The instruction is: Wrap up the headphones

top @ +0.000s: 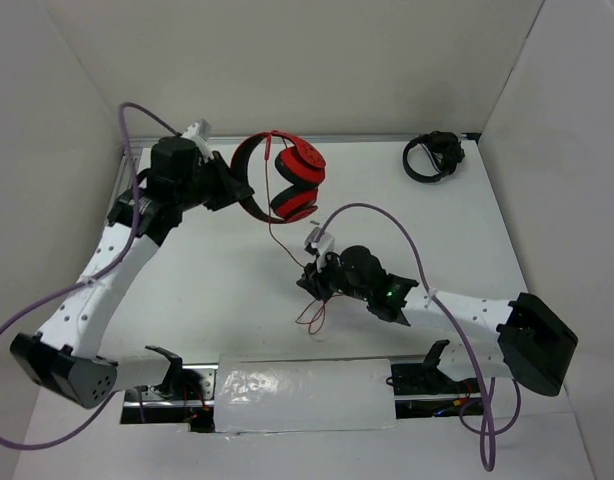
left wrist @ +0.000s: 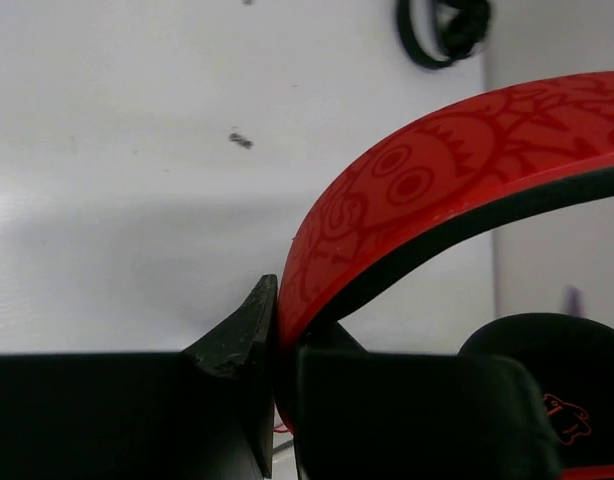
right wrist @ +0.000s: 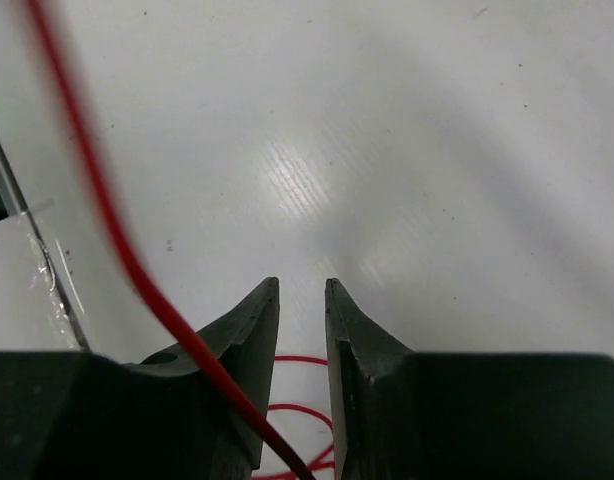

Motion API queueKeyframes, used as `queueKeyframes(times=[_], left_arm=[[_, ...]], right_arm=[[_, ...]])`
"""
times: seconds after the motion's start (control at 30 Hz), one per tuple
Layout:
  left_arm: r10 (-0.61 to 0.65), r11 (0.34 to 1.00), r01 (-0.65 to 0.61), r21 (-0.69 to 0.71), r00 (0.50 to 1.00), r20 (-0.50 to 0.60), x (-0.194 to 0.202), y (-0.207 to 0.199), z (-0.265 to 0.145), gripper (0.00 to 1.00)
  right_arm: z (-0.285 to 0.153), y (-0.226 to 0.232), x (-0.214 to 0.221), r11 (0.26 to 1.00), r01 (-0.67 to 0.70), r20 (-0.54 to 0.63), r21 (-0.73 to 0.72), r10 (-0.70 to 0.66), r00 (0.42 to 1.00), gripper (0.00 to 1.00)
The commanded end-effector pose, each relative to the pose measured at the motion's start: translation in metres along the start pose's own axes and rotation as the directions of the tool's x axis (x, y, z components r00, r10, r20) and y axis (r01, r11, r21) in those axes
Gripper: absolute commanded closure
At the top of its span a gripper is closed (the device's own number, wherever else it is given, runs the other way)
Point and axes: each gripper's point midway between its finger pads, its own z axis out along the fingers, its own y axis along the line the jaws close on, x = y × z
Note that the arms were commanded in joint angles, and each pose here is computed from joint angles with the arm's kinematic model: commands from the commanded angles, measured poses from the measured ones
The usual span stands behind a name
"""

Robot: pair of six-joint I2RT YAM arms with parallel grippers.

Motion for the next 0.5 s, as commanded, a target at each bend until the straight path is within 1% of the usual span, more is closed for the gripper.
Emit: queueKeyframes(times=[0.0, 0.03, 0.07, 0.1, 0.13, 0.17, 0.2, 0.23, 0.3, 0.33, 0.37, 0.47], left_arm=[[0.039, 0.970, -0.062, 0.237, 0.994, 0.100, -0.026, -0.050, -0.042, 1.00], [0.059, 0.958, -0.086, 0.273, 0.993, 0.105, -0.023, -0.056, -0.052, 1.00], [0.077, 0.935, -0.103, 0.339, 0.993, 0.090, -0.017, -0.066, -0.063, 1.00], [0.096, 0.918, -0.122, 0.376, 0.992, 0.087, -0.012, -0.071, -0.069, 1.00], [0.123, 0.893, -0.161, 0.420, 0.986, 0.116, -0.010, -0.077, -0.081, 1.00], [0.141, 0.870, -0.175, 0.461, 0.984, 0.107, -0.004, -0.083, -0.089, 1.00], [0.155, 0.855, -0.195, 0.480, 0.980, 0.123, -0.003, -0.086, -0.099, 1.00], [0.188, 0.829, -0.231, 0.508, 0.973, 0.135, 0.000, -0.091, -0.110, 1.00], [0.205, 0.809, -0.248, 0.532, 0.969, 0.140, 0.003, -0.095, -0.118, 1.00], [0.216, 0.799, -0.256, 0.543, 0.967, 0.138, 0.005, -0.097, -0.120, 1.00], [0.227, 0.786, -0.264, 0.559, 0.964, 0.136, 0.007, -0.099, -0.124, 1.00], [0.261, 0.750, -0.283, 0.598, 0.957, 0.125, 0.014, -0.105, -0.130, 1.00]], right_arm=[[-0.014, -0.010, -0.070, 0.998, -0.045, 0.358, 0.042, 0.027, 0.933, 0.67], [-0.012, -0.008, -0.061, 0.999, -0.038, 0.348, 0.020, 0.029, 0.937, 0.67], [-0.011, -0.009, -0.064, 0.999, -0.038, 0.363, 0.016, 0.030, 0.931, 0.67], [-0.010, -0.011, -0.061, 0.999, -0.034, 0.358, 0.011, 0.028, 0.933, 0.70], [-0.006, -0.012, -0.056, 0.999, -0.038, 0.347, 0.005, 0.034, 0.937, 0.72], [-0.005, -0.014, -0.058, 0.999, -0.050, 0.355, 0.004, 0.045, 0.934, 0.75], [-0.004, -0.016, -0.058, 0.998, -0.056, 0.354, 0.005, 0.051, 0.934, 0.87], [-0.001, -0.034, -0.055, 0.994, -0.099, 0.345, 0.037, 0.080, 0.935, 0.98], [0.001, -0.038, -0.055, 0.992, -0.125, 0.341, 0.026, 0.108, 0.934, 1.00], [0.000, -0.054, -0.053, 0.986, -0.158, 0.342, 0.047, 0.132, 0.930, 1.00], [-0.001, -0.051, -0.056, 0.986, -0.167, 0.351, -0.007, 0.159, 0.923, 1.00], [-0.004, -0.063, -0.061, 0.980, -0.196, 0.372, -0.030, 0.192, 0.908, 1.00]])
